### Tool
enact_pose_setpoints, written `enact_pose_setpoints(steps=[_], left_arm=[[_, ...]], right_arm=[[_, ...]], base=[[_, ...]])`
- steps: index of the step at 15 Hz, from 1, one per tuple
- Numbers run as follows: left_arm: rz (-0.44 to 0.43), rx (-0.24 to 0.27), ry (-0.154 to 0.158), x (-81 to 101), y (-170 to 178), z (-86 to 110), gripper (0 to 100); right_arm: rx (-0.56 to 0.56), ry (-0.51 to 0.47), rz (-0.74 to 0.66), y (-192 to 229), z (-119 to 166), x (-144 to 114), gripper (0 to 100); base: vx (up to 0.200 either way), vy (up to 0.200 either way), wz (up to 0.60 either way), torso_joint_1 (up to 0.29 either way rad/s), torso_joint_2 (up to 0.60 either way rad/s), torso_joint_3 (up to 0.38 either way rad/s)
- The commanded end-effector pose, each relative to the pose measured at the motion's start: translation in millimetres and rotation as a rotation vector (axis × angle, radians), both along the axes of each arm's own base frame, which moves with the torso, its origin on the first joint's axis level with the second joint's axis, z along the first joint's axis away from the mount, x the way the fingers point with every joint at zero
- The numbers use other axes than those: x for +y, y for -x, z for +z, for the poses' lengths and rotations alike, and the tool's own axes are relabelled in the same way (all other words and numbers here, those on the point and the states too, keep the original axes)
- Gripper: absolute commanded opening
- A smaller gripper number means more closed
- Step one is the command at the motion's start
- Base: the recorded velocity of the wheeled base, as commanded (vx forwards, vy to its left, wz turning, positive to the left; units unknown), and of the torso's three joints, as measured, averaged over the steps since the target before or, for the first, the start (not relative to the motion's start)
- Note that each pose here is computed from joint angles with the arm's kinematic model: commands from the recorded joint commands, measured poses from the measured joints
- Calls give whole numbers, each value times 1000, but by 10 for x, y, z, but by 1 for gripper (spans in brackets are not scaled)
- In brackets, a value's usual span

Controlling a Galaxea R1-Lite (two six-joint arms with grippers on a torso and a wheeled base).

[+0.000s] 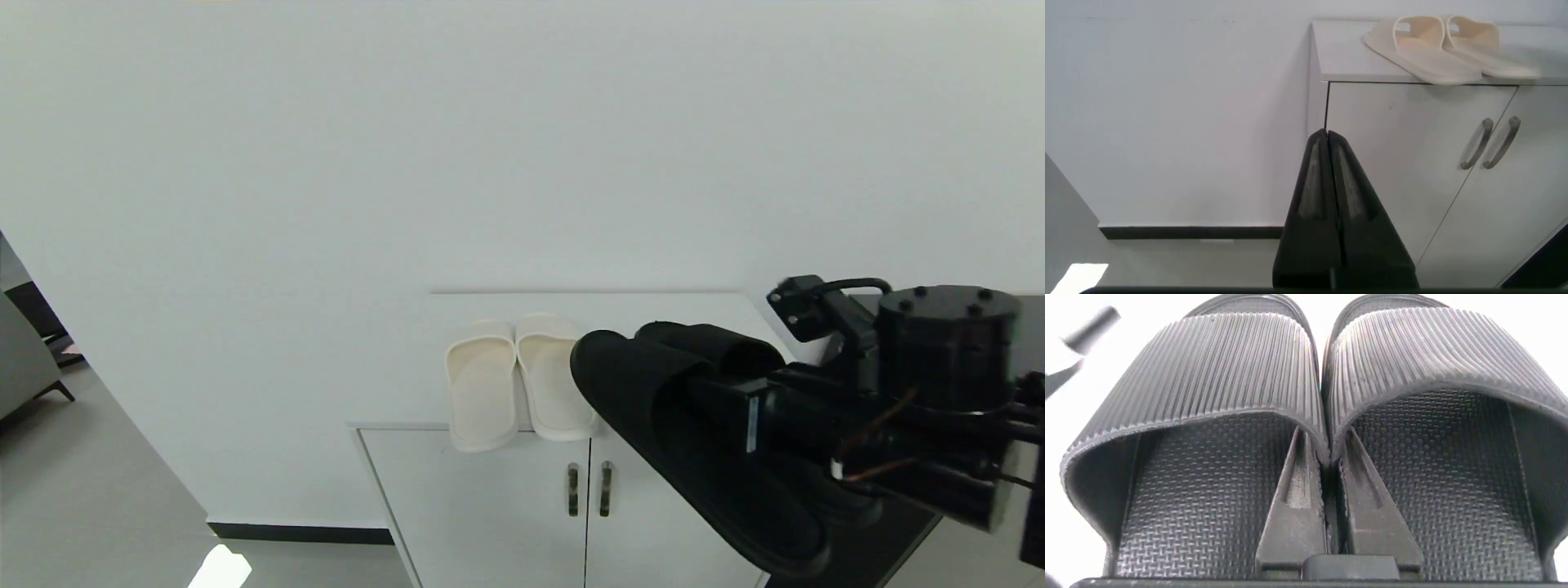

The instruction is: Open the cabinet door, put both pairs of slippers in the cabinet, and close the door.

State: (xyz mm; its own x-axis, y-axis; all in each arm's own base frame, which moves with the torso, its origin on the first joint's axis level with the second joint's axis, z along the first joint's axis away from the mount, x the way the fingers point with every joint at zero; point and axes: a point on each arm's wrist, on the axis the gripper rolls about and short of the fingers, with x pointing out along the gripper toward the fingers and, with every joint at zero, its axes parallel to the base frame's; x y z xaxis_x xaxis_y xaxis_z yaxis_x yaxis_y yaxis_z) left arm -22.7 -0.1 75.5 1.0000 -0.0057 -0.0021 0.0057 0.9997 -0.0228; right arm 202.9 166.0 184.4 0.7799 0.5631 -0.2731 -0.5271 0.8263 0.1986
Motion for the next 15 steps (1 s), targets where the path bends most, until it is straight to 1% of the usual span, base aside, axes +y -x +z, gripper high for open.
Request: enact_pose_setpoints(steps=[1,3,4,9,11,12,13,14,15], left_arm=[[0,1,0,0,0,-1,0],[-2,1,0,0,0,-1,0],[-2,1,0,0,0,-1,0],[-2,1,0,0,0,-1,0],[-2,1,2,0,0,-1,0],[-2,1,2,0,0,-1,0],[-2,1,0,0,0,-1,0],[-2,1,0,0,0,-1,0],[-2,1,0,0,0,-1,0]], right_arm=[[-36,-44,112,491,84,-211,0],[-15,-40,159,659,-3,-251,0],[-13,-32,173,674,-22,-248,0],[-5,-44,229,733,-49,-253,0],[-22,-76,284,805,-35,-300,0],[-22,-76,284,805,-35,-300,0],[-25,-94,342,882,-40,-365,0],[-25,-97,354,894,-38,-374,0],[-24,-109,396,938,-39,-408,0]], base=[[0,0,0,0,0,0],[0,0,0,0,0,0],[0,0,0,0,0,0],[-200,0,0,6,1,3],[-200,0,0,-7,-7,5],[-200,0,0,2,2,2],[-200,0,0,-2,7,2],[-200,0,0,-7,2,-2],[-200,0,0,-2,2,-2]])
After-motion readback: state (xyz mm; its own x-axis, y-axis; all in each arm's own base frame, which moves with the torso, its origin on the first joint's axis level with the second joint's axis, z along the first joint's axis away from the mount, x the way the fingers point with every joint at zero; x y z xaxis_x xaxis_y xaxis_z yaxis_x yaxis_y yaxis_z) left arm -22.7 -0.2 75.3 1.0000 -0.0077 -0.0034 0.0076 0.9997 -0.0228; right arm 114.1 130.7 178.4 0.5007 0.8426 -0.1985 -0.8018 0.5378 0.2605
